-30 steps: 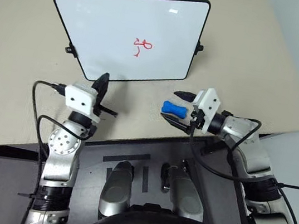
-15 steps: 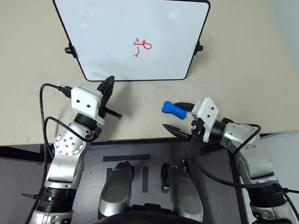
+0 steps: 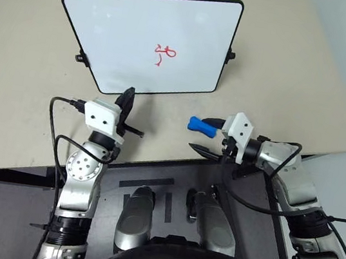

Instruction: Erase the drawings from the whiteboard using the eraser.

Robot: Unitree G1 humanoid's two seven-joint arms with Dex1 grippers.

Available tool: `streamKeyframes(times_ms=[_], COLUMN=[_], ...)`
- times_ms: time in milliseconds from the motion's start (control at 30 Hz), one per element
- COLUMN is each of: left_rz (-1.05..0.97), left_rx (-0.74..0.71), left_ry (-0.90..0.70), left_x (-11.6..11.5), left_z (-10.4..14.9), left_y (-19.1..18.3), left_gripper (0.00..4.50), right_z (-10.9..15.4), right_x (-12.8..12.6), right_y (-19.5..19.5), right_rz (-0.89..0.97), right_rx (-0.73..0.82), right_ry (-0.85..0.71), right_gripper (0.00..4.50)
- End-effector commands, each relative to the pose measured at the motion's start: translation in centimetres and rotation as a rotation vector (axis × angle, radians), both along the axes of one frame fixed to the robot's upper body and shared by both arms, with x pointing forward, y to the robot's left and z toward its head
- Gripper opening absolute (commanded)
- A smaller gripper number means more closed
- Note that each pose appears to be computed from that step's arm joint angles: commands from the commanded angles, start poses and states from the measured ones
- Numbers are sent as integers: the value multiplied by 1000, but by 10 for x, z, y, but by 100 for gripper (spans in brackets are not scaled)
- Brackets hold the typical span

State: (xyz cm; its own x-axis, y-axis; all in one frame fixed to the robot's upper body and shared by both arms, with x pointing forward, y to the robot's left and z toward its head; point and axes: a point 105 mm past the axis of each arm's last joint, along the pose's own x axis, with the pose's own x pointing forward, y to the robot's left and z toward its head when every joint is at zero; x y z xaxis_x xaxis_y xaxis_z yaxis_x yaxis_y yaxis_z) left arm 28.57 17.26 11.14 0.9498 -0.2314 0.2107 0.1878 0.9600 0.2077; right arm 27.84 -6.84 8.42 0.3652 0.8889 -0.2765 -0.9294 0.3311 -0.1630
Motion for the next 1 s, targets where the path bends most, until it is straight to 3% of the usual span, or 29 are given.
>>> streamKeyframes(times_ms=[33,400,500,833,1000], left_rz=[-3,0,1,-9,-12], left_rx=[4,2,3,4,4], left_ry=[-41,-46,-49,-60,-62], left_x=[0,2,4,7,9], left_z=[9,10,10,13,13], left_y=[-4,-4,-3,-5,-5], left_gripper=[0,0,0,0,0], right_z=[0,-7,-7,-6,-3], right_x=[2,11,12,16,18], right_y=[3,2,2,2,2], right_rz=[18,1,-2,-18,-21], right_rx=[-21,-49,-48,-50,-53], right_ry=[-20,-30,-33,-59,-86], right_gripper=[411,411,358,16,5])
